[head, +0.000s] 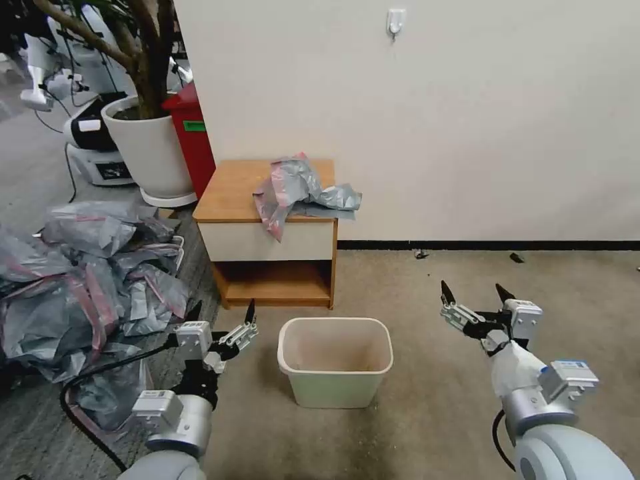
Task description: Pick up the garbage bag from the table and place it over the trash can.
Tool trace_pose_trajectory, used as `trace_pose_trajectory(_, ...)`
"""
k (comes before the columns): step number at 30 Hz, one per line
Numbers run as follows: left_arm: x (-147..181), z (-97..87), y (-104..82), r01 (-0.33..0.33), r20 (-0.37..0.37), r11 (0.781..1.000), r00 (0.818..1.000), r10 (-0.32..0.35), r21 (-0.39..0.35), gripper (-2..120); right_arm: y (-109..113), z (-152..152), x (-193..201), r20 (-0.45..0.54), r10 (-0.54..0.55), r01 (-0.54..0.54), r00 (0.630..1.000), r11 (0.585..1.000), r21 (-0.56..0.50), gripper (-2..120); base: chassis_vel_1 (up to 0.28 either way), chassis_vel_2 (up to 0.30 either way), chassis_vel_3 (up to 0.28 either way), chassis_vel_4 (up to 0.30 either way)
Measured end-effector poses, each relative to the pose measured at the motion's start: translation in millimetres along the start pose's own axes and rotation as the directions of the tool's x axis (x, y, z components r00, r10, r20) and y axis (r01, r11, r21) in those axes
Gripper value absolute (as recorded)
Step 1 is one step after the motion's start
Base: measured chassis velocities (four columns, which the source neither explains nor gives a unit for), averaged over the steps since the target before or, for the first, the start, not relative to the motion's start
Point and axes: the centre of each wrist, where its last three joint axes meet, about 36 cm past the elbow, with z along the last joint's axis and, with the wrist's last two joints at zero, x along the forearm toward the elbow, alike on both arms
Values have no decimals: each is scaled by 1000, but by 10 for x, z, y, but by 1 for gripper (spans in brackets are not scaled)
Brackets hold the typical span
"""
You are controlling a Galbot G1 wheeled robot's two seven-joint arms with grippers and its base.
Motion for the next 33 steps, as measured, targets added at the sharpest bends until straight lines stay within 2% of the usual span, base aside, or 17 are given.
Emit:
trace_pose_trajectory(3, -28, 93, 33, 0, 21, 1000, 1000, 0, -6, 100, 7, 122, -92, 42, -15, 15, 999, 1000, -3, 100, 0, 0, 0, 0)
trace_pose_trajectory(8, -49, 135, 63, 6, 28, 1000, 1000, -6, -12, 100, 16, 202, -190, 73, -31, 33, 997, 999, -25, 100, 0, 0, 0, 0)
trace_pose_trajectory(13, -53, 178, 98, 16, 25, 1000, 1000, -15, -18, 100, 104, 200, -372, 72, -59, 67, 996, 991, -118, 100, 0, 0, 0, 0)
trace_pose_trajectory(15, -48, 205, 120, 26, 24, 999, 999, -25, -20, 100, 205, 160, -482, 43, -77, 85, 996, 971, -226, 100, 0, 0, 0, 0)
trace_pose_trajectory(17, -40, 227, 137, 36, 22, 999, 999, -36, -20, 100, 314, 113, -622, 12, -99, 97, 995, 929, -356, 100, 0, 0, 0, 0)
trace_pose_trajectory(18, -40, 227, 137, 36, 22, 999, 999, -36, -20, 100, 314, 113, -622, 12, -99, 97, 995, 929, -356, 100, 0, 0, 0, 0)
trace_pose_trajectory(21, -35, 256, 148, 50, 19, 999, 999, -49, -16, 100, 479, 77, -877, -42, -142, 96, 989, 830, -550, 100, 0, 0, 0, 0)
trace_pose_trajectory(22, -36, 273, 156, 56, 16, 998, 998, -56, -15, 100, 542, 45, -1020, -64, -161, 84, 985, 765, -638, 100, 0, 0, 0, 0)
trace_pose_trajectory(23, -36, 273, 156, 56, 16, 998, 998, -56, -15, 100, 542, 45, -1020, -64, -161, 84, 985, 765, -638, 100, 0, 0, 0, 0)
trace_pose_trajectory(24, -38, 290, 164, 62, 14, 998, 998, -62, -14, 100, 595, 28, -1138, -90, -183, 65, 979, 698, -713, 100, 0, 0, 0, 0)
trace_pose_trajectory(26, -45, 312, 183, 72, 11, 997, 997, -71, -15, 100, 662, 17, -1349, -127, -213, 26, 969, 599, -800, 100, 0, 0, 0, 0)
trace_pose_trajectory(27, -45, 312, 183, 72, 11, 997, 997, -71, -15, 100, 662, 17, -1349, -127, -213, 26, 969, 599, -800, 100, 0, 0, 0, 0)
trace_pose_trajectory(30, -58, 348, 214, 89, 7, 996, 996, -89, -16, 100, 736, -6, -1695, -172, -260, -45, 950, 432, -901, 100, 0, 0, 0, 0)
trace_pose_trajectory(31, -58, 348, 214, 89, 7, 996, 996, -89, -16, 100, 736, -6, -1695, -172, -260, -45, 950, 432, -901, 100, 0, 0, 0, 0)
trace_pose_trajectory(33, -63, 371, 230, 101, 4, 995, 995, -101, -15, 100, 764, -65, -1919, -179, -283, -78, 942, 336, -939, 100, 0, 0, 0, 0)
